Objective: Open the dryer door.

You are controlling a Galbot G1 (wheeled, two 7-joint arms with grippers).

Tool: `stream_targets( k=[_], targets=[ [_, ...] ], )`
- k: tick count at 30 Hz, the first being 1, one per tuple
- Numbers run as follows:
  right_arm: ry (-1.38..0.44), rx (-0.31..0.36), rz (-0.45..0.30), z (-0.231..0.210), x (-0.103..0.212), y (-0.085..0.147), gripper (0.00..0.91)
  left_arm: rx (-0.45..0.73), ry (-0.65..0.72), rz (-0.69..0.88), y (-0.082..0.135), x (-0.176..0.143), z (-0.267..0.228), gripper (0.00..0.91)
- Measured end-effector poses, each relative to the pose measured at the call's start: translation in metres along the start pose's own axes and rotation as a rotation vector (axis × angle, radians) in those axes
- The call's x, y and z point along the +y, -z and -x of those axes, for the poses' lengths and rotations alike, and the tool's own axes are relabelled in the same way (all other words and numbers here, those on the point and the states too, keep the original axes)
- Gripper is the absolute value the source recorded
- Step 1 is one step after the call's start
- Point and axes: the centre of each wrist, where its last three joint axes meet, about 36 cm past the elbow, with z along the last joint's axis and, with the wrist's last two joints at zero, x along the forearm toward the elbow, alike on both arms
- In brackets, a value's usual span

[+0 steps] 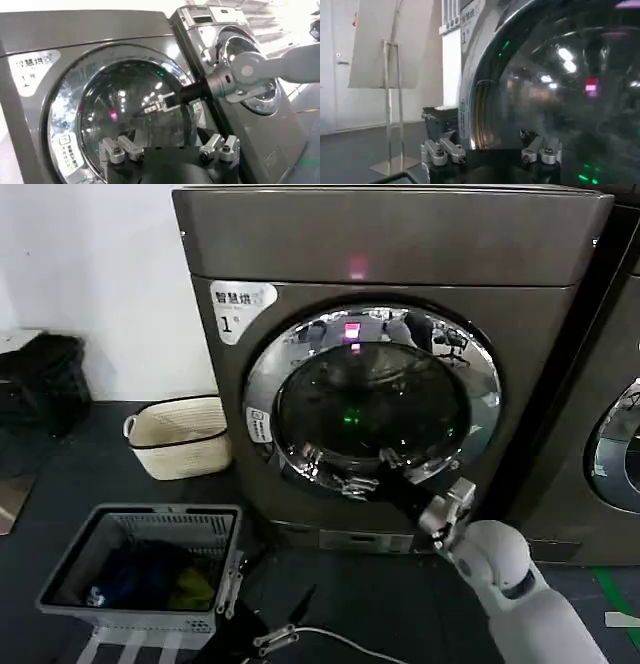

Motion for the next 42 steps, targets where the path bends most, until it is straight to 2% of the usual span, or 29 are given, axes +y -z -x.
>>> stream_targets(
  k=[24, 42],
  targets=[
    [-0.001, -0.006, -0.030, 0.076, 0.018, -0.012, 0.907, 0.003, 0.015, -0.007, -0.001, -0.001, -0.001, 0.907],
    [0.013, 0.000, -0.045, 0.114, 0.021, -0.015, 0.907, 0.010, 0.019, -0.006, -0.004, -0.002, -0.001, 0.907]
  ],
)
